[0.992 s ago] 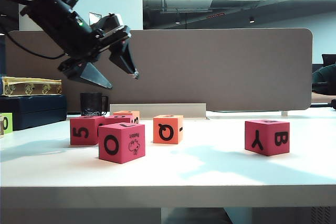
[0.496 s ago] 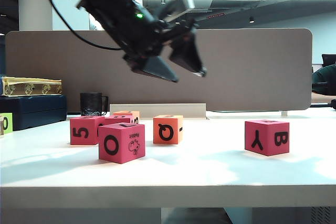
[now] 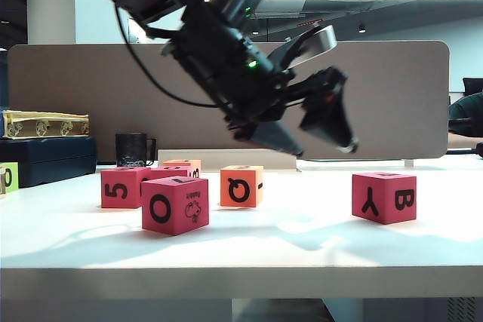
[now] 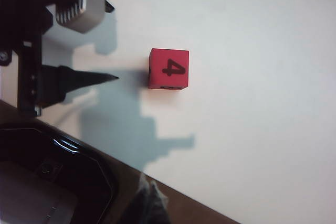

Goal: Select the appropriate blocks from the scattered letter blocks on the table and arrange them in a row to spell out "2024".

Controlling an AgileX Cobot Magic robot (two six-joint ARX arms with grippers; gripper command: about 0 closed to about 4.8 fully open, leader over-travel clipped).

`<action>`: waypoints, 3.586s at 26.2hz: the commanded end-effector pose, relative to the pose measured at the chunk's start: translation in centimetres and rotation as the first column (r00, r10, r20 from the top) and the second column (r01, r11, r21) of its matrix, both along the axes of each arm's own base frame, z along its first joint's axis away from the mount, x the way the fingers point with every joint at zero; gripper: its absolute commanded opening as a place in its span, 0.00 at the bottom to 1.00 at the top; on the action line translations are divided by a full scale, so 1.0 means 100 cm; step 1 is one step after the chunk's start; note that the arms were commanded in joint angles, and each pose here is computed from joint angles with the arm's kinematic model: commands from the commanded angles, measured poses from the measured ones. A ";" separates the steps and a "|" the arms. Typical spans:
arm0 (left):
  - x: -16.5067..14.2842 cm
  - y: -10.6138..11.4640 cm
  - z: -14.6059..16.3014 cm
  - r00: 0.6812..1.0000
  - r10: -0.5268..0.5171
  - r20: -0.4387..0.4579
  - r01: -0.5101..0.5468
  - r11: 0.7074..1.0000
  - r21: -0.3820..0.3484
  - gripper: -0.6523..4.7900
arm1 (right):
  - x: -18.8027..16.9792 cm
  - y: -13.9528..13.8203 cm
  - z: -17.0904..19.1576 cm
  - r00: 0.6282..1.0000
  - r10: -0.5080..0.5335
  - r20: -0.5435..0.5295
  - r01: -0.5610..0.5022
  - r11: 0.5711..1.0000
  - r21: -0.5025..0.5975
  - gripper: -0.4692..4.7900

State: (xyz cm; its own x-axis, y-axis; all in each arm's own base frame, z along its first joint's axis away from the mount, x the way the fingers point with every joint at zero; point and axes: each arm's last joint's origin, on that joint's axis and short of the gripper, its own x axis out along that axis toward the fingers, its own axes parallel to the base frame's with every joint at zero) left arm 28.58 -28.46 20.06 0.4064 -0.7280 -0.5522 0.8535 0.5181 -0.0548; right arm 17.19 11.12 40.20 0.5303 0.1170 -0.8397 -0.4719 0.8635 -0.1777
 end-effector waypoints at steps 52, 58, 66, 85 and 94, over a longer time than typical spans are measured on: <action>0.019 -0.071 -0.035 0.971 -0.192 0.143 0.189 0.981 0.035 1.00 | -0.005 -0.003 0.002 1.000 -0.008 -0.013 0.008 1.000 0.001 0.09; 0.019 -0.072 -0.041 0.970 -0.200 0.136 0.195 0.980 0.048 1.00 | -0.005 -0.003 0.002 1.000 -0.008 -0.011 0.008 1.000 0.002 0.09; 0.020 -0.073 -0.038 0.964 -0.206 0.166 0.202 0.979 0.042 1.00 | -0.005 -0.003 0.002 1.000 -0.008 -0.010 0.008 1.000 0.002 0.09; 0.019 -0.074 -0.037 0.945 -0.264 0.191 0.261 0.965 0.043 0.72 | -0.005 -0.003 0.002 1.000 -0.008 -0.007 0.008 1.000 0.004 0.09; 0.019 -0.074 -0.038 0.946 -0.263 0.189 0.260 0.965 0.044 0.55 | -0.005 -0.003 0.002 1.000 -0.008 -0.007 0.008 1.000 0.004 0.09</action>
